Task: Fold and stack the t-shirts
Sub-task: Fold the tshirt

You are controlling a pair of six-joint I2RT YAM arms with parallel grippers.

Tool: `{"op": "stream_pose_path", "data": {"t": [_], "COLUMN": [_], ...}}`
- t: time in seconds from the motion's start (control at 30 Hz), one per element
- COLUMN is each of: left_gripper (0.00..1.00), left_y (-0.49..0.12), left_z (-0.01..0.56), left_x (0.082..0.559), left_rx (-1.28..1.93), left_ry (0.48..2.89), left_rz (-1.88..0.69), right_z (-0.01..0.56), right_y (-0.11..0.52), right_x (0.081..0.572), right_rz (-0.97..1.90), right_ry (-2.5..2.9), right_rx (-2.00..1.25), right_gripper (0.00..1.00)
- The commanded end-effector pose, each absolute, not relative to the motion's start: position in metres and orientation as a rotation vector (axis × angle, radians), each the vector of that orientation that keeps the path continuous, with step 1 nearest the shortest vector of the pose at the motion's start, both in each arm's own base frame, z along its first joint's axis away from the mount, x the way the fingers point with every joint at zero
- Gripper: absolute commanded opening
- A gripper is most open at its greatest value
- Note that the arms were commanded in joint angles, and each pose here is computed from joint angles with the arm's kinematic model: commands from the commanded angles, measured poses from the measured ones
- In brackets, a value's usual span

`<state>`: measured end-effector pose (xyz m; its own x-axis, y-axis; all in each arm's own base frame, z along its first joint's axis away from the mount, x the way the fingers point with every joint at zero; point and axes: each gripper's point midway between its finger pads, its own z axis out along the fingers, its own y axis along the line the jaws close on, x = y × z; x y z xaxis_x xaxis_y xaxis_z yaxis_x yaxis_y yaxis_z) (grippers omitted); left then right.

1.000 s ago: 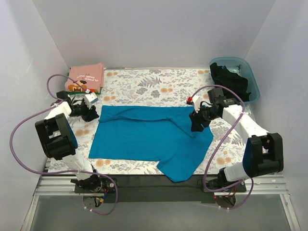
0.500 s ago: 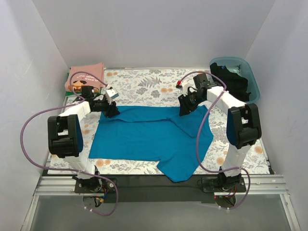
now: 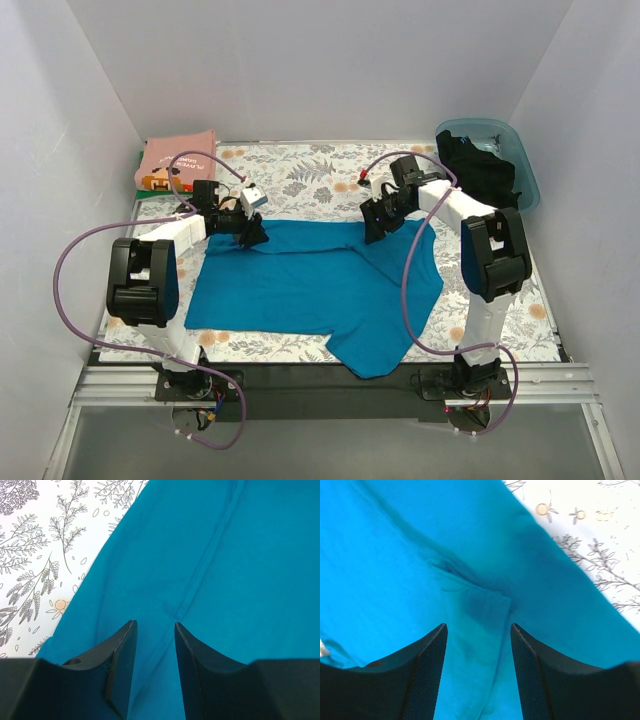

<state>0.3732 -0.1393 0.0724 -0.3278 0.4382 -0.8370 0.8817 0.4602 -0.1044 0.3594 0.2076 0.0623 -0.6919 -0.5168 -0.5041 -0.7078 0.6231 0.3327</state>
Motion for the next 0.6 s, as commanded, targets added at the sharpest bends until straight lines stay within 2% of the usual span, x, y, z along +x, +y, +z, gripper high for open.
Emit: {"op": "stream_pose_path", "data": {"t": [0.0, 0.27, 0.5, 0.57], "left_gripper": [0.35, 0.35, 0.35, 0.35], "left_y": [-0.14, -0.139, -0.138, -0.139], "left_z": [0.079, 0.077, 0.074, 0.075], "left_x": [0.378, 0.371, 0.367, 0.368], "left_rx": [1.088, 1.093, 1.095, 1.093], "left_ry": [1.921, 1.925, 1.931, 1.929], "left_rz": [-0.715, -0.709, -0.704, -0.705], "right_z": [0.061, 0.045, 0.058, 0.059], "right_y": [0.211, 0.216, 0.22, 0.222], "right_x": [0.378, 0.384, 0.373, 0.368], "right_rz": [0.702, 0.729, 0.792, 0.805], "right_ry": [2.463, 2.47, 2.435, 2.428], "right_rx": [-0.955, -0.965, -0.983, -0.997], "right_gripper": [0.61, 0.59, 0.5, 0.45]}}
